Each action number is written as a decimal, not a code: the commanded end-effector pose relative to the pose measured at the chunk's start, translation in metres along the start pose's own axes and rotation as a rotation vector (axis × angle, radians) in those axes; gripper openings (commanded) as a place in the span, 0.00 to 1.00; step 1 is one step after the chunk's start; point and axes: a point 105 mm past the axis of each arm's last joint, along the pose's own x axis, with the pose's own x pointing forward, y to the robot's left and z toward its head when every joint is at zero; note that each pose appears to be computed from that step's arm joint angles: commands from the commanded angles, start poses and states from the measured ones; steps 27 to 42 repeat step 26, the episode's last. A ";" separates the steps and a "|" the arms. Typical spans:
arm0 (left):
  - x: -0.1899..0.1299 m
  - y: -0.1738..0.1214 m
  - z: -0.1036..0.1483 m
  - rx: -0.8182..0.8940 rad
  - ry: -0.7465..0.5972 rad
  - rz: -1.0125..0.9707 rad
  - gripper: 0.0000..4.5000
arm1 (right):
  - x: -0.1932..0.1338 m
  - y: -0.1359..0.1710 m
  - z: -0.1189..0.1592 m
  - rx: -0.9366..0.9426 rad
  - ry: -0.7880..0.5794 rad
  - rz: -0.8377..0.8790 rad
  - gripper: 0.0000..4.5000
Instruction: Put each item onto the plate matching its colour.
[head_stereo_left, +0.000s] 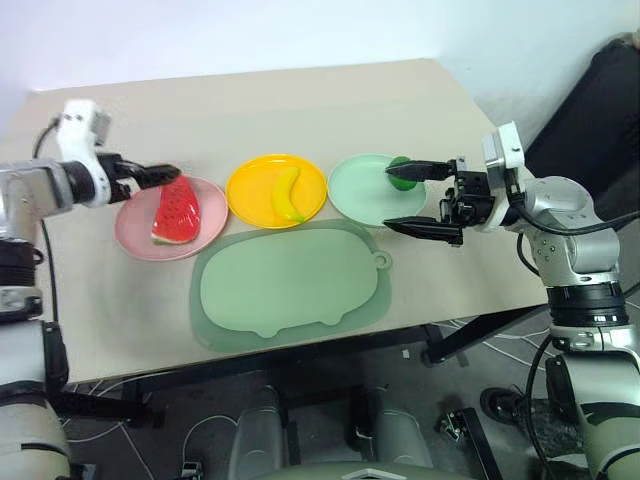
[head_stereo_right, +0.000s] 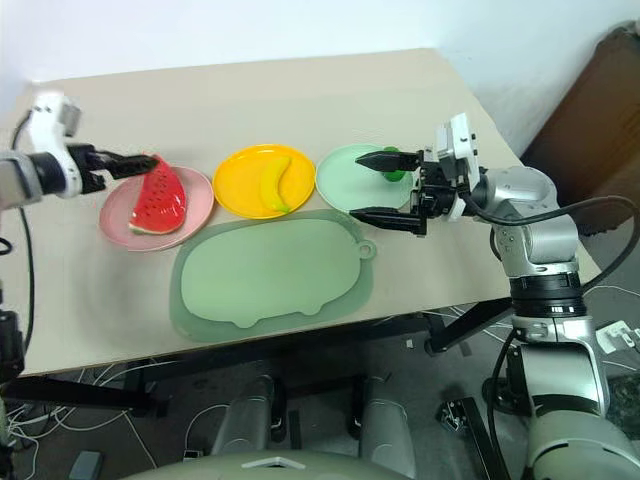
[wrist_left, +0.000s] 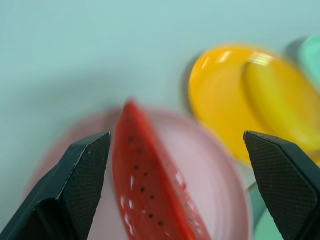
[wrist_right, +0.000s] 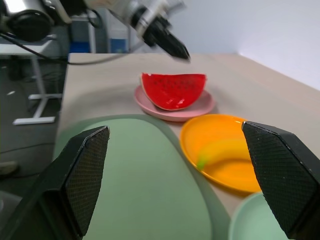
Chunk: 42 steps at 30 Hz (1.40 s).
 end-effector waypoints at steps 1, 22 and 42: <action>-0.033 -0.004 0.027 0.133 -0.181 -0.073 0.99 | -0.011 -0.003 0.013 -0.047 -0.012 -0.053 1.00; -0.132 0.027 -0.107 0.071 -0.252 -0.164 0.99 | -0.132 0.017 -0.038 0.086 0.215 -0.334 1.00; -0.133 0.028 -0.140 0.094 -0.170 -0.149 0.99 | -0.155 0.014 -0.053 0.134 0.250 -0.417 1.00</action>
